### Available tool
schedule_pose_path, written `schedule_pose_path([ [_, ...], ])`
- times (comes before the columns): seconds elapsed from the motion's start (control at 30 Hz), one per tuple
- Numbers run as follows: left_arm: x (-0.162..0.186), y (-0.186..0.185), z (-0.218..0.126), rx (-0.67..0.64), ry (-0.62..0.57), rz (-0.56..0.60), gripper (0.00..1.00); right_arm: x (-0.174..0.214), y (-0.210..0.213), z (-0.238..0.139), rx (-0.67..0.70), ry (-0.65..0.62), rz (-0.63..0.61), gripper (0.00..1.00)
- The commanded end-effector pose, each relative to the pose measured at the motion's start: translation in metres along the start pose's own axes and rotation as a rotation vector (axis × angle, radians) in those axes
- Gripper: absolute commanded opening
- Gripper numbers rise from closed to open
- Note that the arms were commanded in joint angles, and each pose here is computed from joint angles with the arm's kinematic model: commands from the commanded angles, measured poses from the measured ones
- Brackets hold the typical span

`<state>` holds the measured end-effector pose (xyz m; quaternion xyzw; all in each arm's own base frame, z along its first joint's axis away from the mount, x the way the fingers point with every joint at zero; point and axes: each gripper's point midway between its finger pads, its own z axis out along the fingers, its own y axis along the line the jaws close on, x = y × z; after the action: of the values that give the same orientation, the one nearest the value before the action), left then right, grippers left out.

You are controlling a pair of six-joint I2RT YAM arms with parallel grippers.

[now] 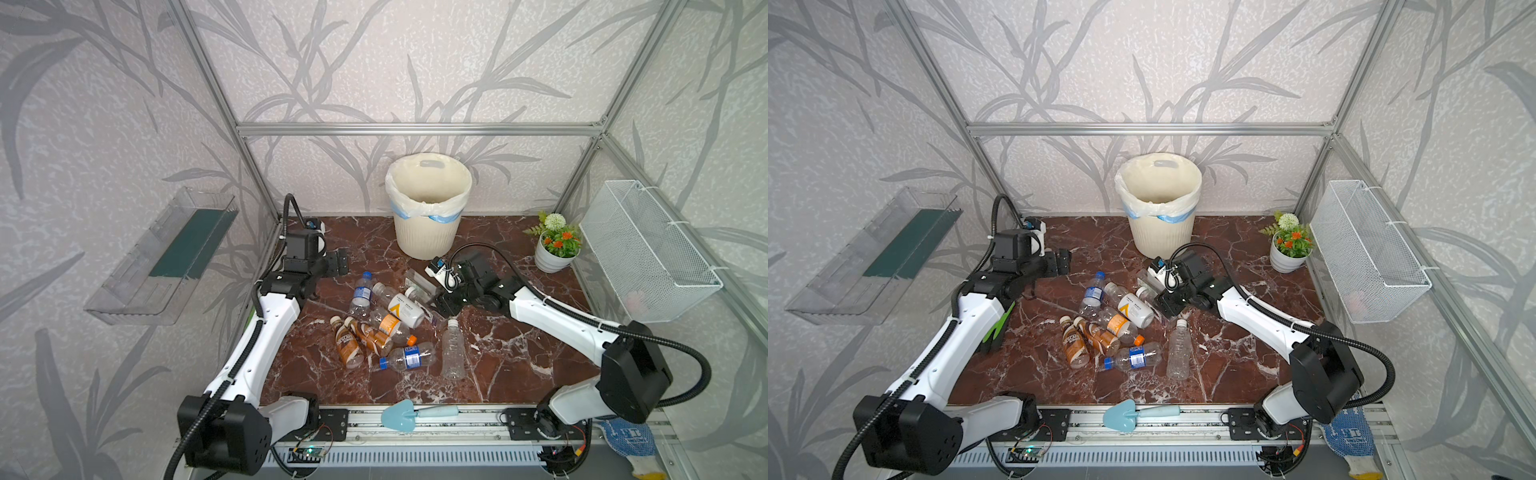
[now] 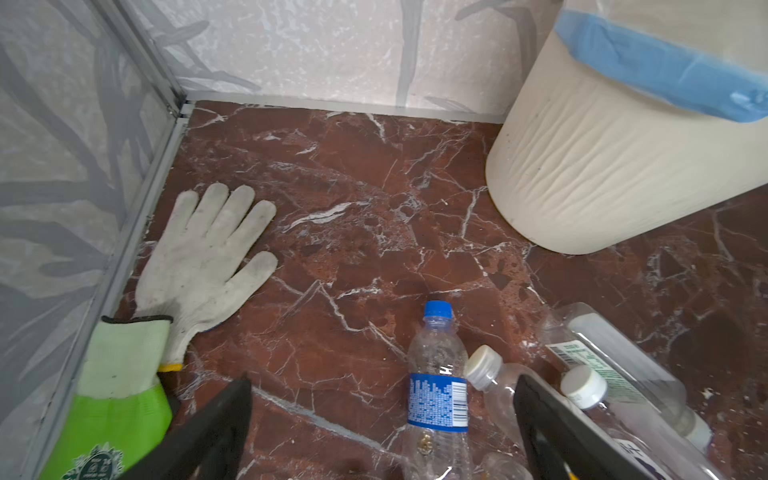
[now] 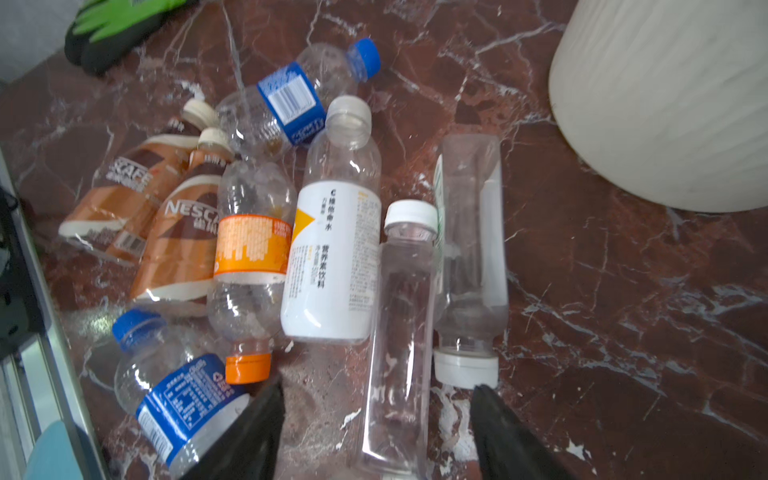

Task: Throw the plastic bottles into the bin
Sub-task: 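Grasp the clear white-capped bottle with the right gripper while the left arm withdraws, then lift the clear bottle with the right gripper up over the bin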

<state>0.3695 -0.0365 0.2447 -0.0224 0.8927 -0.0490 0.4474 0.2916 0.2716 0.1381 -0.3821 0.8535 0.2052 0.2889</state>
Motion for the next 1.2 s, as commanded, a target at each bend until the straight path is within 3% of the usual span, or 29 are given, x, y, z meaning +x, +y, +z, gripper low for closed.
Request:
schedule_pose_path([
  [0.0, -0.013, -0.009, 0.002, 0.048, -0.008, -0.017, 0.96, 0.031, -0.002, 0.008, 0.013, 0.129, -0.007, 0.65],
  [0.57, -0.003, -0.007, 0.017, 0.042, 0.04, -0.048, 0.95, 0.053, 0.009, 0.057, 0.025, 0.33, -0.072, 0.49],
  [0.93, -0.003, -0.006, 0.016, 0.04, 0.038, -0.05, 0.95, 0.049, -0.005, 0.066, 0.118, 0.329, -0.08, 0.57],
  [1.17, -0.003, -0.006, 0.018, 0.04, 0.042, -0.054, 0.95, 0.038, -0.006, 0.061, 0.131, 0.287, -0.058, 0.45],
])
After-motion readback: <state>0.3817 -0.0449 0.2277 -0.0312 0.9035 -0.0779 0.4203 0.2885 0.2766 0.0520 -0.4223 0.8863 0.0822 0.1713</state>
